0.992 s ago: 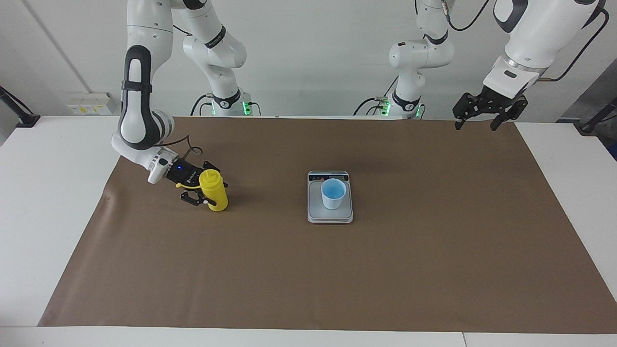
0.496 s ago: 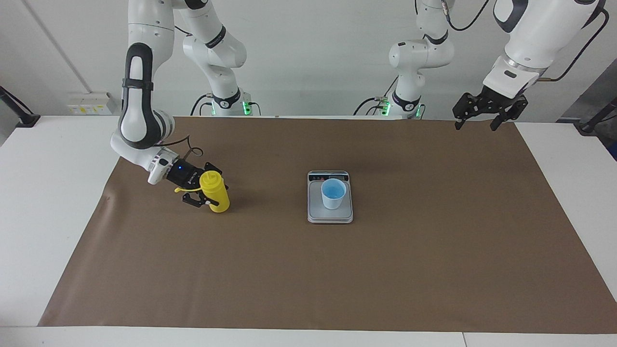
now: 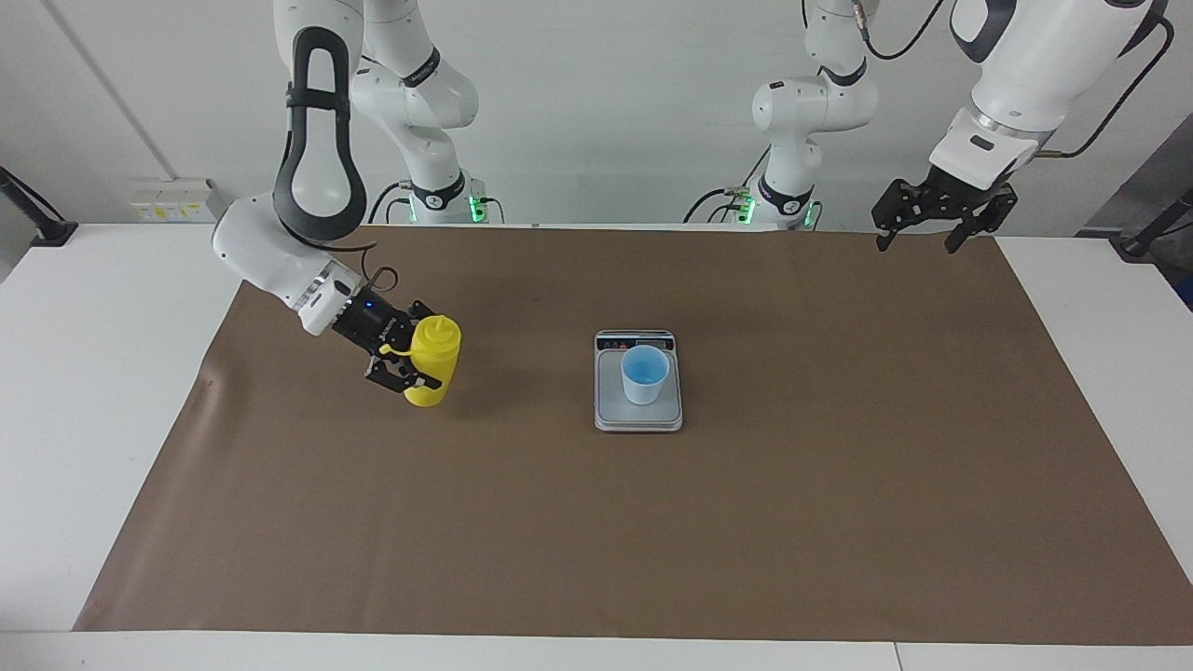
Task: Pour seasoning into cup on scale with both arms
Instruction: 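Grasp the yellow bottle with the right gripper and lift it toward the scale, then tilt the yellow bottle over the blue cup with the right gripper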
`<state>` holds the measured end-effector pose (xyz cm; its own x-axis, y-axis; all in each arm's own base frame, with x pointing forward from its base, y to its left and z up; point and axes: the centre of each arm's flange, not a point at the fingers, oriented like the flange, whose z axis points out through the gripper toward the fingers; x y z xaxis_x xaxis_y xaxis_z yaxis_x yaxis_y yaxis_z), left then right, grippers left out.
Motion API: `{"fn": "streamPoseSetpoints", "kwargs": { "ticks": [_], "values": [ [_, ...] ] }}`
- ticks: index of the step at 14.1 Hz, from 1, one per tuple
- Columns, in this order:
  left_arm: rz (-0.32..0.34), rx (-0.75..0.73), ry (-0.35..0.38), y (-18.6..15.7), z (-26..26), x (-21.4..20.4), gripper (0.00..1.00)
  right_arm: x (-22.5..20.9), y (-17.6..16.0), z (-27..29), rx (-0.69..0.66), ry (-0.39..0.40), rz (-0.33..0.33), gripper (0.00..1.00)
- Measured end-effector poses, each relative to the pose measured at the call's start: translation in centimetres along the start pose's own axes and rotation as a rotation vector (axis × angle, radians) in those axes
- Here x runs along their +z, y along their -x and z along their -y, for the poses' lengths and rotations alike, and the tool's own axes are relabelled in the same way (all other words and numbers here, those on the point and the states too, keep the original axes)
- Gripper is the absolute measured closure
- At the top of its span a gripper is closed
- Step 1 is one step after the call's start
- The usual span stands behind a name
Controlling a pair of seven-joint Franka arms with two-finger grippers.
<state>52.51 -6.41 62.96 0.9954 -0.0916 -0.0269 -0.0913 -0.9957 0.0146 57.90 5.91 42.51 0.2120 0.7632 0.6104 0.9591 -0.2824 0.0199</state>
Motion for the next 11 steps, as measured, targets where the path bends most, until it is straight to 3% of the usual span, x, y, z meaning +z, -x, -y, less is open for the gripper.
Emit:
{"fn": "streamPoseSetpoints", "kwargs": {
  "ticks": [3, 8, 11],
  "values": [
    [-0.007, -0.004, 0.0, 0.0, 0.2, -0.2, 0.0, 0.8, -4.4, 0.7, 0.041, 0.009, 0.118, 0.47],
    [-0.034, -0.026, 0.001, -0.3, 0.2, -0.4, 0.0, 5.2, -12.1, 4.4, 0.021, 0.142, 0.289, 0.47],
    [-0.049, -0.028, 0.002, -0.5, 0.2, -0.6, 0.0, 8.4, -15.3, 7.0, -0.024, 0.179, 0.382, 0.47]
  ]
}}
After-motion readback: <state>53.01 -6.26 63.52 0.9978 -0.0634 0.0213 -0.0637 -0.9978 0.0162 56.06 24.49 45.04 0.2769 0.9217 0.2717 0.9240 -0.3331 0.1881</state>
